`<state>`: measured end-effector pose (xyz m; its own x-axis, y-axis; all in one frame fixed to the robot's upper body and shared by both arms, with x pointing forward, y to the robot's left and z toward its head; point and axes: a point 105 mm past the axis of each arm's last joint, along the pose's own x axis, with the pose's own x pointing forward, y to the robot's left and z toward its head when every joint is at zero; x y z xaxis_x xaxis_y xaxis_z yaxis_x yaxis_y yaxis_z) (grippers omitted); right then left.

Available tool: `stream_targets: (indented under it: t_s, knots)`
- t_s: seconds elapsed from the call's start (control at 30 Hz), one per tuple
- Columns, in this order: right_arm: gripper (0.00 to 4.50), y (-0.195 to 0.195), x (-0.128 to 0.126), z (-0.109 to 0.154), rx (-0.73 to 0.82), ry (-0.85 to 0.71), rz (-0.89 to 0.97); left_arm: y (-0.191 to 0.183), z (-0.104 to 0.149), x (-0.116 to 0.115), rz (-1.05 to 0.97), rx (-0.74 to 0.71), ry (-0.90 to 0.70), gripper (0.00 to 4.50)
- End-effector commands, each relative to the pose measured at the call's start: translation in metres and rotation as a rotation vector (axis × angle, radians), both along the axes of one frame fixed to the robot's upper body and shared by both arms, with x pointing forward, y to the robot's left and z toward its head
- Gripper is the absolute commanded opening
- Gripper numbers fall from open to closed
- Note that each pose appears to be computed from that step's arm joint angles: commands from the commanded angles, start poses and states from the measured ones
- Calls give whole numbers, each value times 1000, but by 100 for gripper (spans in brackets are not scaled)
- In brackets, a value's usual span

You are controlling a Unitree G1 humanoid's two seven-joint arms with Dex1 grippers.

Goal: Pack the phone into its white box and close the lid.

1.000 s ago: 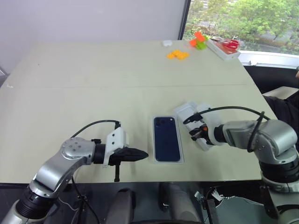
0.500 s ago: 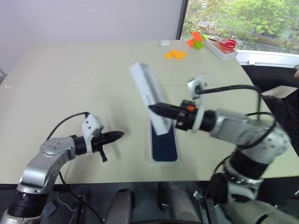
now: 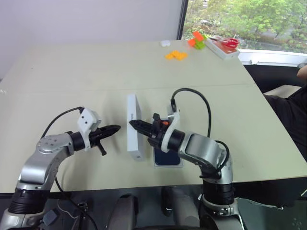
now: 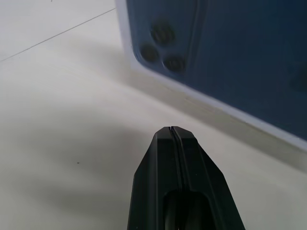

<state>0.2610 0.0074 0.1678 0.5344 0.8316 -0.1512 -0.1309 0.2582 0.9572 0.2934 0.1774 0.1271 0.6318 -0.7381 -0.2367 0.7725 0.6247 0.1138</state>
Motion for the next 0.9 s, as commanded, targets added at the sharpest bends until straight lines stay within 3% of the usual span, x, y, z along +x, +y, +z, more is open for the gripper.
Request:
stream_targets:
  t_s: [0.03,0.13,0.17,0.23,0.37,0.43,0.7,0.8,0.9]
  knots:
    - [3,-6,1,0,6,36,-33,-10,10,1,-31,4,-59,0]
    - [3,-7,1,-1,4,42,-40,-11,10,1,-34,5,-60,0]
    - [29,-8,1,-1,-7,35,-42,-16,11,3,-41,-5,-68,0]
    - [86,-16,3,2,-43,-17,-47,-26,14,7,-52,-31,-80,0]
    - [284,-36,12,16,-84,-153,-63,-44,18,10,-86,-63,-98,0]
    - [284,-42,14,19,-111,-201,-51,-48,18,11,-94,-68,-98,0]
    - [284,-110,31,27,-617,-523,43,-86,20,9,-209,-123,-96,0]
    - [284,-118,34,26,-663,-556,52,-91,21,7,-230,-128,-93,0]
    - [284,-141,48,17,-825,-583,28,-111,17,-1,-314,-116,-76,0]
